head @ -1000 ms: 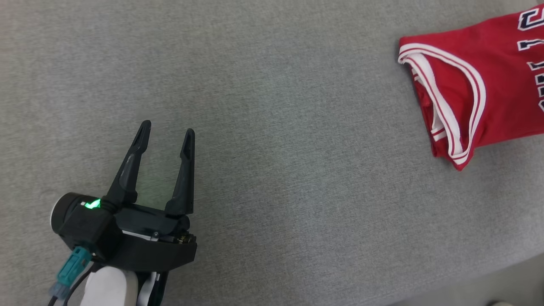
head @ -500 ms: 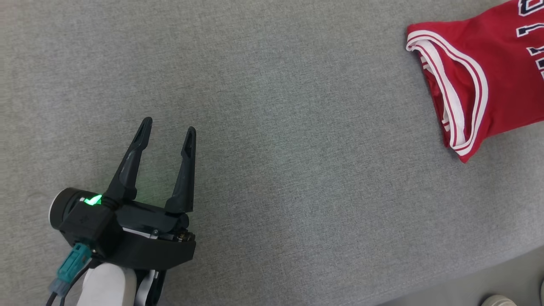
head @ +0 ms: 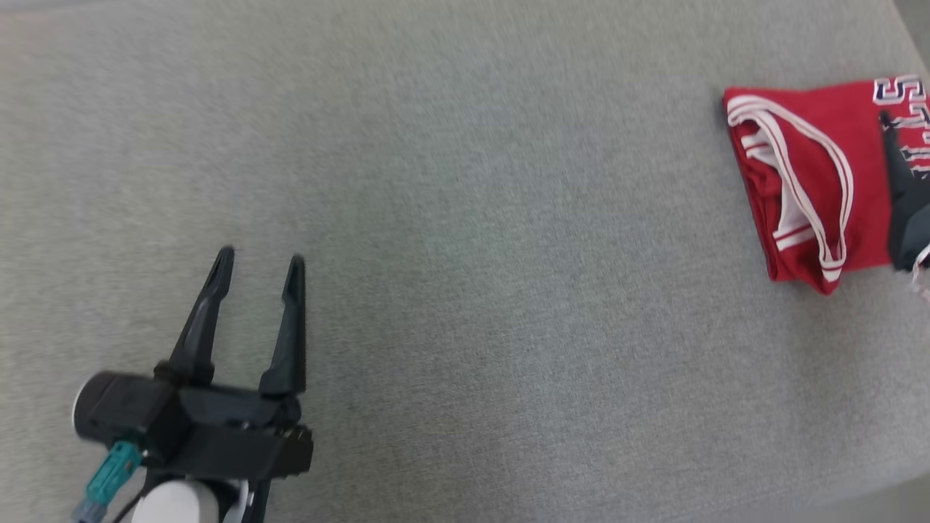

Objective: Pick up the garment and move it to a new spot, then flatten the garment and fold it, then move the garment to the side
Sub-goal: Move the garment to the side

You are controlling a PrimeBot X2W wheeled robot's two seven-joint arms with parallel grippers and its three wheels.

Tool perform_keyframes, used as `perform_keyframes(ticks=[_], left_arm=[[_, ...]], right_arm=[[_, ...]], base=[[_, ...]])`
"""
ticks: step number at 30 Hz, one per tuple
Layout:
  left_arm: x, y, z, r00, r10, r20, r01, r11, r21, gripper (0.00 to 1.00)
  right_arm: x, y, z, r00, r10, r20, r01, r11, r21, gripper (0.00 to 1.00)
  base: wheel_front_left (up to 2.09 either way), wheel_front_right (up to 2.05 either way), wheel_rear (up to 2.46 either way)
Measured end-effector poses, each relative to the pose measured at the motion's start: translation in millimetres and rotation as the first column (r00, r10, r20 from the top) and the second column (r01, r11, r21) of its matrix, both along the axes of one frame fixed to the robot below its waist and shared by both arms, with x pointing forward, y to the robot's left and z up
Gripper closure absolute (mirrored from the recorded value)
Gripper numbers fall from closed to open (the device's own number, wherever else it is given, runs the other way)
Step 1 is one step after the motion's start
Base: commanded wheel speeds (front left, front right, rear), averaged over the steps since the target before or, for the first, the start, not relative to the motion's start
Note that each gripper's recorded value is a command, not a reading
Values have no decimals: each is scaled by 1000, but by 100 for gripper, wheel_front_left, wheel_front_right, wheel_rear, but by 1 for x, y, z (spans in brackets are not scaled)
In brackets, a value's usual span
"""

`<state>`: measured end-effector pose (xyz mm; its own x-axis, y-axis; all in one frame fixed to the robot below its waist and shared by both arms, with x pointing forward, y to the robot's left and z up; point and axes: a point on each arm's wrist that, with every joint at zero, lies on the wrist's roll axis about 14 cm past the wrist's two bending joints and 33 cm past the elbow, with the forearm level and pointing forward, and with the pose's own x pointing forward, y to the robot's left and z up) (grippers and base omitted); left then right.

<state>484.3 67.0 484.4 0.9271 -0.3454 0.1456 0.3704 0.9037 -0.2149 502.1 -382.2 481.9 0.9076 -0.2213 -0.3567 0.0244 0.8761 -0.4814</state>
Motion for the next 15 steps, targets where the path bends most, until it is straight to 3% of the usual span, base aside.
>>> perform_keyframes(ticks=[5, 10, 15], left_arm=[[-23, 33, 4, 996, 88, -19, -87, 995, 42, 0], [-50, 64, 7, 982, 184, -35, -181, 981, 72, 0], [-75, 86, 16, 968, 250, -28, -246, 965, 88, 0]], right_arm=[[-8, 40, 12, 988, 80, 135, -96, 989, 111, 0], [-26, 83, 24, 951, 126, 281, -193, 955, 225, 0], [-46, 127, 35, 912, 192, 362, -300, 915, 270, 0]], base=[[0, 0, 0], [0, 0, 0], [0, 0, 0]])
